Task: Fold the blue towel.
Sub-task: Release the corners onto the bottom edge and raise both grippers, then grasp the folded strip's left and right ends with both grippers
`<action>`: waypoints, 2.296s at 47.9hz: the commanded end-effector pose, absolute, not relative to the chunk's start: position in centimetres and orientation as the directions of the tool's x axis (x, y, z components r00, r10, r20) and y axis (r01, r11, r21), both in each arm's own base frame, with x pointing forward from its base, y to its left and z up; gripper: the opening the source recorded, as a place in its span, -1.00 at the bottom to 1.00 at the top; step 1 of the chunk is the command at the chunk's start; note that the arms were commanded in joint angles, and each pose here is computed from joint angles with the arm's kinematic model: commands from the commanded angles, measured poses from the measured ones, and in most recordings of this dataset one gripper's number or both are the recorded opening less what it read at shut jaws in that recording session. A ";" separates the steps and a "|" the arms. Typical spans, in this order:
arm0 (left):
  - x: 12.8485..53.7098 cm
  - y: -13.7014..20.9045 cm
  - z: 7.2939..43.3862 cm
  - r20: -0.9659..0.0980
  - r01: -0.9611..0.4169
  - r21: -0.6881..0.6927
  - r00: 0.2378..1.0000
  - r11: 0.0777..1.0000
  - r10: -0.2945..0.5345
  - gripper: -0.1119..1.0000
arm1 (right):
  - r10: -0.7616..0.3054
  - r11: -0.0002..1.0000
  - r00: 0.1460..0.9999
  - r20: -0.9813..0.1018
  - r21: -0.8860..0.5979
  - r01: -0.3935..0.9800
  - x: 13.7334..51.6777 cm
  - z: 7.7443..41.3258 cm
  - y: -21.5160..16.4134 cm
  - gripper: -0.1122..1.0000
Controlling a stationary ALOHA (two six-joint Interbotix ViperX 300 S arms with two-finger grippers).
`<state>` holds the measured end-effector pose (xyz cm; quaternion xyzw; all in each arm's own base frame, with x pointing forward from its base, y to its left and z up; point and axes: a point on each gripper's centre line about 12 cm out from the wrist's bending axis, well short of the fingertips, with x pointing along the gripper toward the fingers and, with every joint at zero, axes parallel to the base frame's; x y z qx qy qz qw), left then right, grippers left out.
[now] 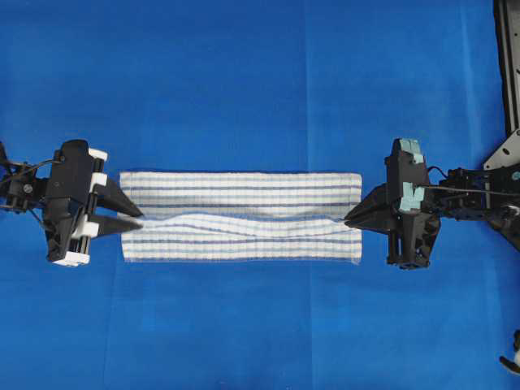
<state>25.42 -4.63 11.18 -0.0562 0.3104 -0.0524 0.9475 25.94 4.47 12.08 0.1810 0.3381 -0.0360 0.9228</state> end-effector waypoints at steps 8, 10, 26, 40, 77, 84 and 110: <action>25.8 -4.8 11.8 -0.560 0.067 -0.147 0.817 0.987 -0.139 0.18 | 0.074 0.922 0.780 -0.621 0.340 0.184 26.3 12.7 5.3 -0.30; 25.8 -4.8 11.9 -0.557 0.065 -0.151 0.819 0.986 -0.139 0.19 | 0.075 0.922 0.782 -0.618 0.342 0.182 26.3 12.7 5.4 -0.03; 26.6 -4.0 15.3 -0.500 0.048 -0.152 0.858 0.987 -0.119 0.18 | 0.032 0.926 0.827 -0.562 0.329 0.188 26.2 14.3 3.7 0.71; 27.5 -0.9 16.0 -0.563 -0.067 -0.136 0.826 0.988 -0.021 0.18 | -0.133 0.913 0.833 -0.537 0.261 0.313 26.3 15.0 -1.5 0.71; 29.4 1.0 8.2 -0.739 -0.111 -0.061 0.673 0.992 0.030 0.17 | -0.145 0.918 0.704 -0.696 0.170 0.358 29.2 9.2 -1.9 0.51; 29.3 1.0 7.6 -0.756 -0.119 -0.065 0.654 0.991 0.029 -0.03 | -0.131 0.924 0.702 -0.700 0.170 0.342 29.2 9.0 -1.3 0.30; 30.1 0.7 10.1 -0.756 -0.108 -0.069 0.654 0.992 0.018 -0.75 | -0.121 0.928 0.747 -0.654 0.192 0.319 29.1 11.0 -1.0 -0.76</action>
